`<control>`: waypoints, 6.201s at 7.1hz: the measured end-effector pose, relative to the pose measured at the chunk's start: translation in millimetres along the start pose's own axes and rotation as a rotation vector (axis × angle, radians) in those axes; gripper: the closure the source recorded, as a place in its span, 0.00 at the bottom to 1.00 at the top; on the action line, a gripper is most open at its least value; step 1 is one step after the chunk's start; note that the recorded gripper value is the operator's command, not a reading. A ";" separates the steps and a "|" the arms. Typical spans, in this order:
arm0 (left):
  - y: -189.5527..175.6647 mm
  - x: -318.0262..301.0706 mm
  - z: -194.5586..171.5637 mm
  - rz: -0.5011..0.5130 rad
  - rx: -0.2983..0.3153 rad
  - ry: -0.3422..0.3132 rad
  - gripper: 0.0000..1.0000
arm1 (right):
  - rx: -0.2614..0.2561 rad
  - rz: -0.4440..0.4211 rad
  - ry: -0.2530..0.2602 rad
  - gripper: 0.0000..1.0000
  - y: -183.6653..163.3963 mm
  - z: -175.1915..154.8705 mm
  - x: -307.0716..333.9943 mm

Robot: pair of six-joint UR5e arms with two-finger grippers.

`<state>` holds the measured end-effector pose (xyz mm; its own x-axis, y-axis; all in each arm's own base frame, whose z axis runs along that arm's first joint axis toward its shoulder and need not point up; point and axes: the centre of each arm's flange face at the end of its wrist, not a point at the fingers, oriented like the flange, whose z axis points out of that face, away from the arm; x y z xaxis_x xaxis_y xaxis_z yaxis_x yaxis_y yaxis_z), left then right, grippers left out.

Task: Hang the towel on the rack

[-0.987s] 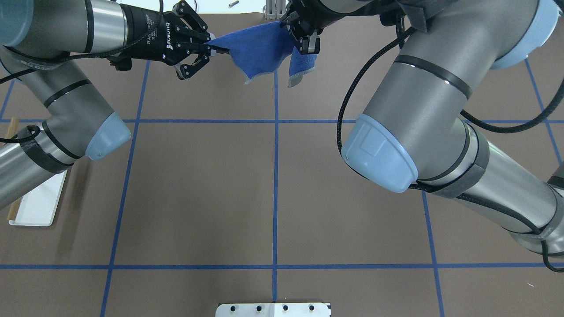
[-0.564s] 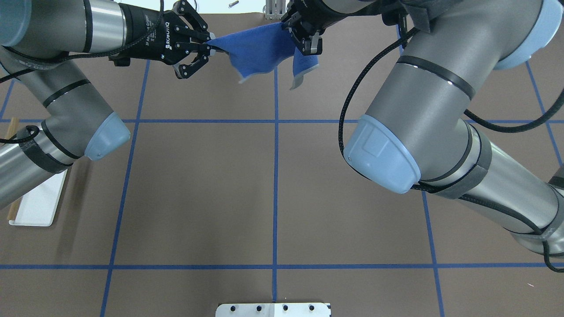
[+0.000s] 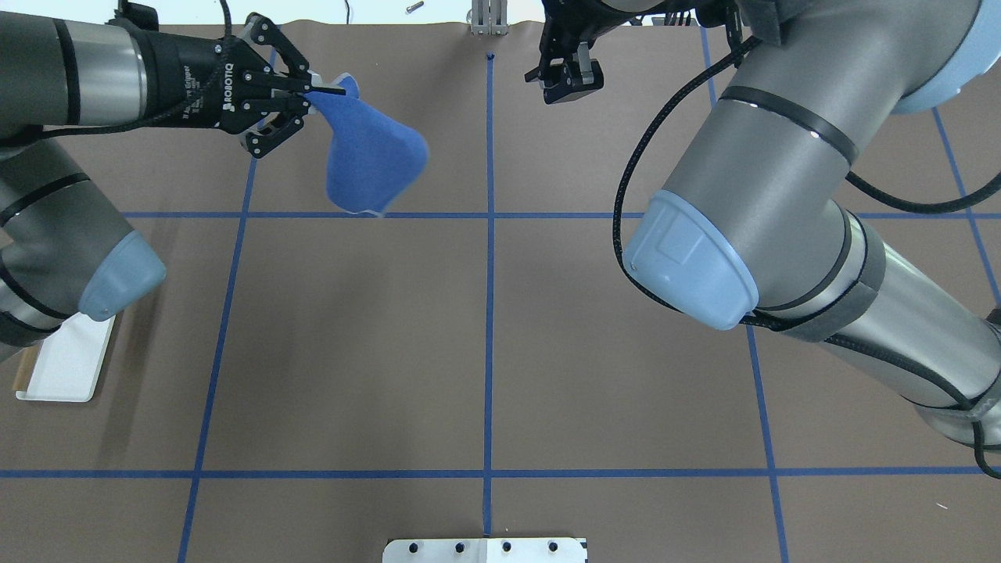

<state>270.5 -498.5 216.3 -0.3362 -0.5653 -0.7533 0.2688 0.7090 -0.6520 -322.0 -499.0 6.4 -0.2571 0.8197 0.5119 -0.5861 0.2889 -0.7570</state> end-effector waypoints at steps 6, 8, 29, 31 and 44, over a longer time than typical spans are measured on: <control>-104.3 -160.0 -171.6 0.664 0.275 -0.104 1.00 | 0.077 -0.206 0.054 0.00 -58.1 25.5 26.0; -115.2 -190.0 -198.9 0.672 0.292 -0.089 1.00 | 0.085 -0.217 0.060 0.00 -63.1 28.6 28.4; -297.5 -331.2 -340.0 1.073 0.445 -0.443 0.02 | 0.153 -1.015 0.418 0.00 -311.5 30.2 114.5; -314.1 -314.8 -324.7 1.149 0.410 -0.537 0.02 | 0.047 -1.209 0.494 0.00 -397.3 -5.1 125.6; -295.6 -210.3 -340.7 0.971 -0.100 -0.994 0.02 | -0.371 -1.534 0.515 0.00 -602.1 -52.4 229.1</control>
<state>-45.9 -445.6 596.9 0.7317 0.1352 -0.6681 -0.0567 0.9888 0.1380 12.3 -459.3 558.2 0.6573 -0.2747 0.7018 0.1846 0.9615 0.2034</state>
